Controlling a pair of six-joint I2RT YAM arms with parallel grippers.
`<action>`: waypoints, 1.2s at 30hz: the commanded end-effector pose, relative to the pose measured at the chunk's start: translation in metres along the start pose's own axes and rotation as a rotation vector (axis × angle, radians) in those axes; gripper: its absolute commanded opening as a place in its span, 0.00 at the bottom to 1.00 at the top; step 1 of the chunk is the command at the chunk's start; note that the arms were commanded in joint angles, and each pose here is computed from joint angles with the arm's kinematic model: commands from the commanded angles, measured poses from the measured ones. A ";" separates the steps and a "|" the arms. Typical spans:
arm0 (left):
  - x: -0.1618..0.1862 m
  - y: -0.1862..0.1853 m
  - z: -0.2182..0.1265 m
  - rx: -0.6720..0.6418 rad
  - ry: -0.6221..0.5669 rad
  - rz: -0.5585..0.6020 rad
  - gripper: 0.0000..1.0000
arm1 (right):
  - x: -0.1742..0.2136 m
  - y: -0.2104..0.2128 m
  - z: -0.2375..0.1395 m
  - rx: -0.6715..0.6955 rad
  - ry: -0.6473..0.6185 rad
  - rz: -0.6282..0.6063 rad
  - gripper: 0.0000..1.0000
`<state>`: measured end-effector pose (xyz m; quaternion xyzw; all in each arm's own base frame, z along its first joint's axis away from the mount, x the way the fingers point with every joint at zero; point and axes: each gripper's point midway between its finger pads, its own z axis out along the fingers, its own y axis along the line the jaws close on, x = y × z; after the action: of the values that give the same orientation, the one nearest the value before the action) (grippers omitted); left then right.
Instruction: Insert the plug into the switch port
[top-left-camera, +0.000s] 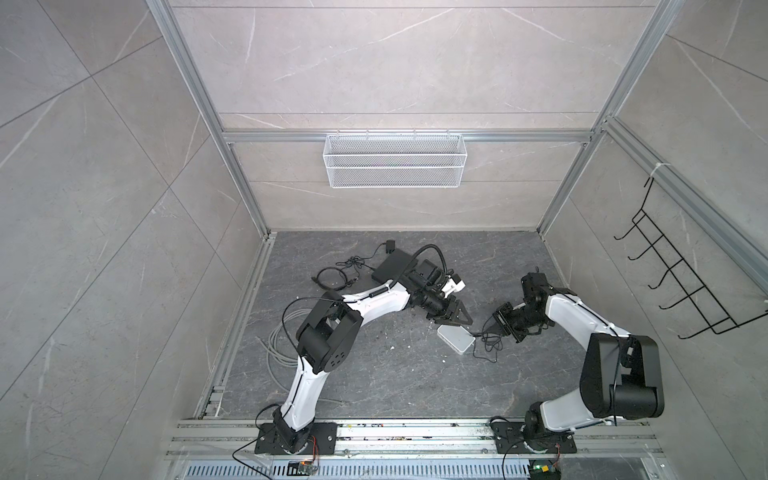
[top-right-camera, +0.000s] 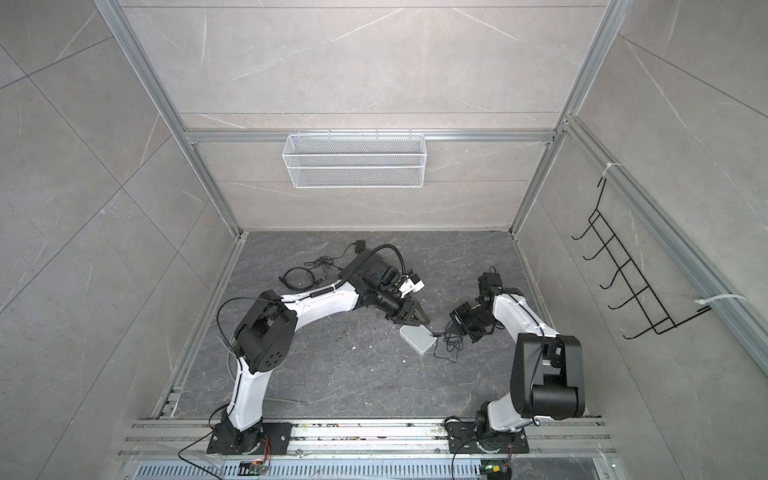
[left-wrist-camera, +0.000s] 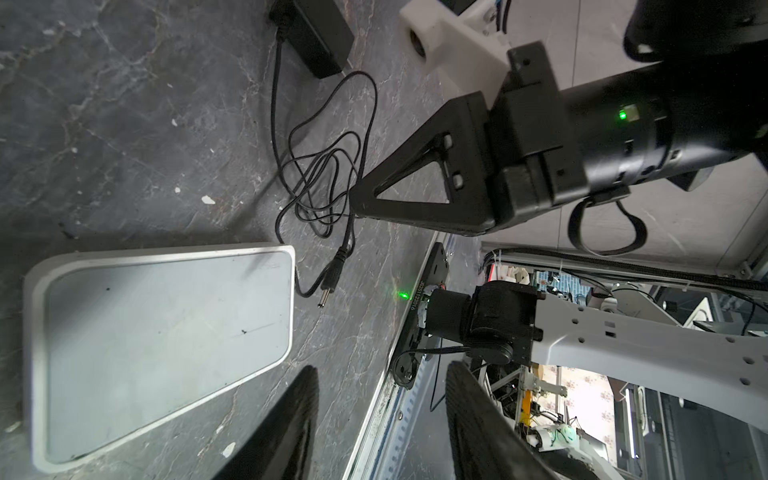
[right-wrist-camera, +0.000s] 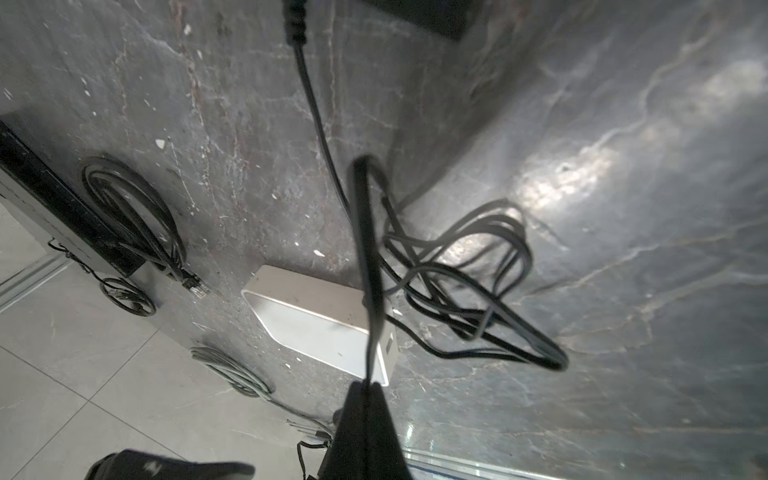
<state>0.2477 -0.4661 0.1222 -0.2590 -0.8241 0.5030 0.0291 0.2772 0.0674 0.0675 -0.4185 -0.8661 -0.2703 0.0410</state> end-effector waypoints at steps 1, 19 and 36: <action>-0.003 0.014 0.008 -0.025 -0.014 0.025 0.52 | 0.000 0.007 0.005 -0.040 0.010 0.039 0.00; -0.014 0.015 0.034 0.029 -0.011 -0.004 0.43 | 0.001 0.010 0.016 -0.106 0.031 0.097 0.00; -0.016 0.022 0.041 0.015 -0.010 -0.024 0.28 | 0.000 0.017 0.018 -0.128 0.050 0.122 0.00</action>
<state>0.2527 -0.4871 0.0653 -0.2341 -0.8371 0.4917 0.0508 0.2938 0.0817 0.0626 -0.4598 -0.8229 -0.3315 0.0392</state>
